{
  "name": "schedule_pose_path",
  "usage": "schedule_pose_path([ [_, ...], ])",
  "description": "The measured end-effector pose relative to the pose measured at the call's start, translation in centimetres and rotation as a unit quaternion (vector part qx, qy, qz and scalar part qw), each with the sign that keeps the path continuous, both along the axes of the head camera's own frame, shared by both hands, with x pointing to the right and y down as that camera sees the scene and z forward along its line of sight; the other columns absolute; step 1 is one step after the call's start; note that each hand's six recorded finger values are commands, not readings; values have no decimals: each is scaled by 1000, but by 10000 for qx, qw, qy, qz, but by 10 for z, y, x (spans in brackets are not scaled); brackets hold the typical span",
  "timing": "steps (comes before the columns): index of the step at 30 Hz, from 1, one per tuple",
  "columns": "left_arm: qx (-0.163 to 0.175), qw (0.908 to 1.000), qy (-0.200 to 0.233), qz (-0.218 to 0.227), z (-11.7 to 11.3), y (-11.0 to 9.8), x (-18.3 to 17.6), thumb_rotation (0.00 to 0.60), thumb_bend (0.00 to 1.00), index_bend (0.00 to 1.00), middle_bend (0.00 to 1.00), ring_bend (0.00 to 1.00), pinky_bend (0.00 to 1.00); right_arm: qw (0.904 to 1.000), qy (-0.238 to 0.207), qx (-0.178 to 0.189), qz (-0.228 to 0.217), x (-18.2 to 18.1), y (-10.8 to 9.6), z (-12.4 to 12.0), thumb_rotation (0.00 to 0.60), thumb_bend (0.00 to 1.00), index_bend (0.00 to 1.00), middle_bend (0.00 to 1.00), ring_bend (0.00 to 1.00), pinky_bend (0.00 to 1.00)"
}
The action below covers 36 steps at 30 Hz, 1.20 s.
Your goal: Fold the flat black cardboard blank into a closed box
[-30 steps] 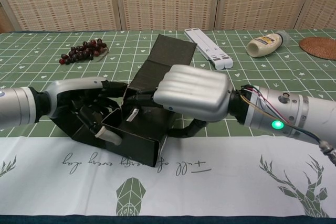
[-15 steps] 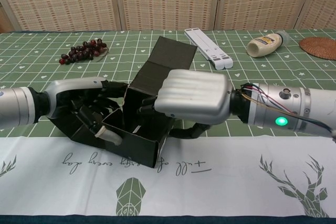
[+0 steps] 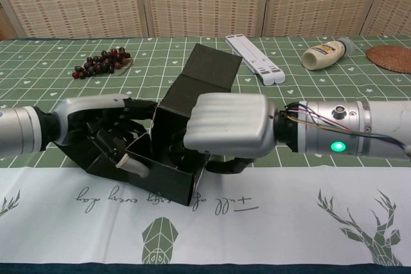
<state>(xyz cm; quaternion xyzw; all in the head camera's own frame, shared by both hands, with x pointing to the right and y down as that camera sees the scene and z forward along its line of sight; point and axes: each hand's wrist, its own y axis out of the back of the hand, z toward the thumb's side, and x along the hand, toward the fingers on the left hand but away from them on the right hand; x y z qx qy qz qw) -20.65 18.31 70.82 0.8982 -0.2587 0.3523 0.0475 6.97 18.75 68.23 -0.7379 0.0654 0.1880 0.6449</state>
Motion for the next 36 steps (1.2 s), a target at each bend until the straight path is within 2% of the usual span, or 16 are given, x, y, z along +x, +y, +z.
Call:
schedule_pose_path([
  [11, -23, 10000, 14, 1, -1, 1, -1, 600, 99, 159, 174, 407, 556, 9996, 162, 83, -203, -7, -2, 1, 600, 589, 374, 410, 726, 893],
  [17, -55, 10000, 27, 5, -2, 2, -1, 600, 99, 159, 175, 407, 556, 9991, 254, 79, -322, -10, -2, 0, 600, 623, 450, 455, 730, 893],
  [27, -92, 9999, 62, 22, -3, 4, -1, 600, 99, 160, 175, 407, 556, 9990, 282, 5, -351, -9, -2, -2, 600, 651, 644, 631, 740, 893],
  [36, -115, 9999, 75, 39, -4, 5, 0, 600, 99, 160, 175, 407, 556, 9991, 243, -47, -353, -6, -2, -5, 600, 665, 714, 692, 747, 892],
])
